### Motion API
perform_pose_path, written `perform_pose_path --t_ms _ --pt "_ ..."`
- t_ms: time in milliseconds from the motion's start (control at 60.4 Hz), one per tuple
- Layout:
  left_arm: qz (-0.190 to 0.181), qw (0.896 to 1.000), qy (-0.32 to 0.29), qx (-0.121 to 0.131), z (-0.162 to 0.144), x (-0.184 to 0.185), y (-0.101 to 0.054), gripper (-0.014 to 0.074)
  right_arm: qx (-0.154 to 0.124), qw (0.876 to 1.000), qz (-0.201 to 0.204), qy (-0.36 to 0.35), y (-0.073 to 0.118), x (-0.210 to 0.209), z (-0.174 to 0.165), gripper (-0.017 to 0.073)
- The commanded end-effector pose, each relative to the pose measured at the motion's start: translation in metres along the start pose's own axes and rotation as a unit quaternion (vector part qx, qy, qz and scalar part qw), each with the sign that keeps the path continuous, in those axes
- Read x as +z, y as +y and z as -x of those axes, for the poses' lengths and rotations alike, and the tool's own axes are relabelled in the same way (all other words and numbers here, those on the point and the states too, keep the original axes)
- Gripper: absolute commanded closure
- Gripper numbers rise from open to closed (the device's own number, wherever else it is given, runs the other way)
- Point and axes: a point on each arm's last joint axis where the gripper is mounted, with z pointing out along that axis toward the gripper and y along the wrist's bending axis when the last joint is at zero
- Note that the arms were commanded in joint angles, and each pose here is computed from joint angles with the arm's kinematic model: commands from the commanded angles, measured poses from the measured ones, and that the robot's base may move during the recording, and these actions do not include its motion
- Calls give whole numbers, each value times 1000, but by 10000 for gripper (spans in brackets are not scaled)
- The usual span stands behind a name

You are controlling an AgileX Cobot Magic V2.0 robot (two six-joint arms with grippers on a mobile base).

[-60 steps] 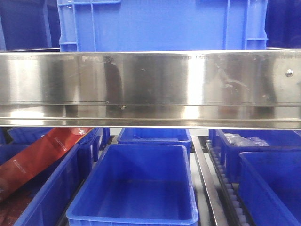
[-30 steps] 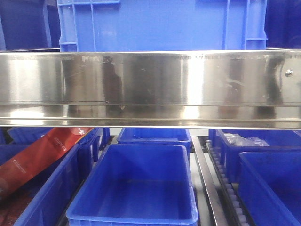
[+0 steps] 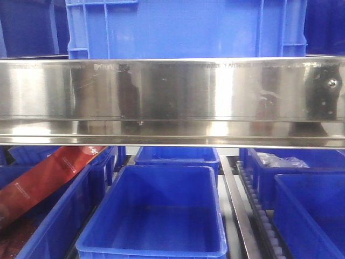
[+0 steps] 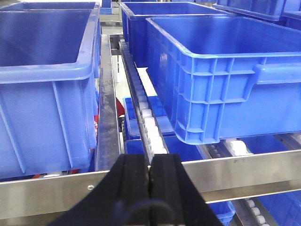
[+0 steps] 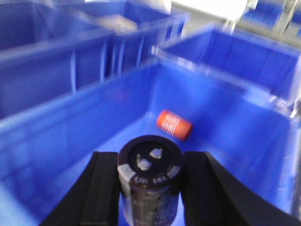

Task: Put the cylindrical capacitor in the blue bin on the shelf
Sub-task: 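Move the right gripper over the same bin and release the capacitor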

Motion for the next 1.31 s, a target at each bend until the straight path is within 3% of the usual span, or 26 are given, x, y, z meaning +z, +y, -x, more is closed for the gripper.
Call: perform_pose_path --t_ms 0,215,281,347,463,513,563,794,894,1092,1208,1291 --pt "-2 1000 -10 -8 1 -1 -1 704 7 1000 1 18 -3 25 -5 721" --pt "-5 1000 -13 -10 1 -1 -1 704 27 997 5 66 -6 68 -29 718" --pt "-5 1000 -15 -10 2 -1 -1 704 28 997 5 71 -6 73 -32 661" --pt "-5 1000 -15 -10 2 -1 -1 704 28 997 6 73 -6 75 -33 511" --pt "-5 1000 -15 -10 2 -1 -1 704 30 997 6 73 -6 75 -33 146" --pt "-5 1000 -15 -10 2 -1 -1 704 30 997 6 73 -6 75 -33 32" --pt "-5 1000 -15 -10 2 -1 -1 704 30 997 5 73 -6 75 -32 -15" --pt "-5 1000 -15 -10 2 -1 -1 704 28 999 1 47 -7 55 -20 18" --pt "-5 1000 -15 -10 2 -1 -1 704 26 999 -3 25 -7 35 -9 160" --pt "-5 1000 -15 -10 2 -1 -1 704 19 1000 -4 -11 -2 -21 11 582" --pt "-5 1000 -15 -10 2 -1 -1 704 12 999 -7 -29 1 -53 19 695" --pt "-5 1000 -15 -10 2 -1 -1 704 6 999 -13 -40 2 -70 20 711"
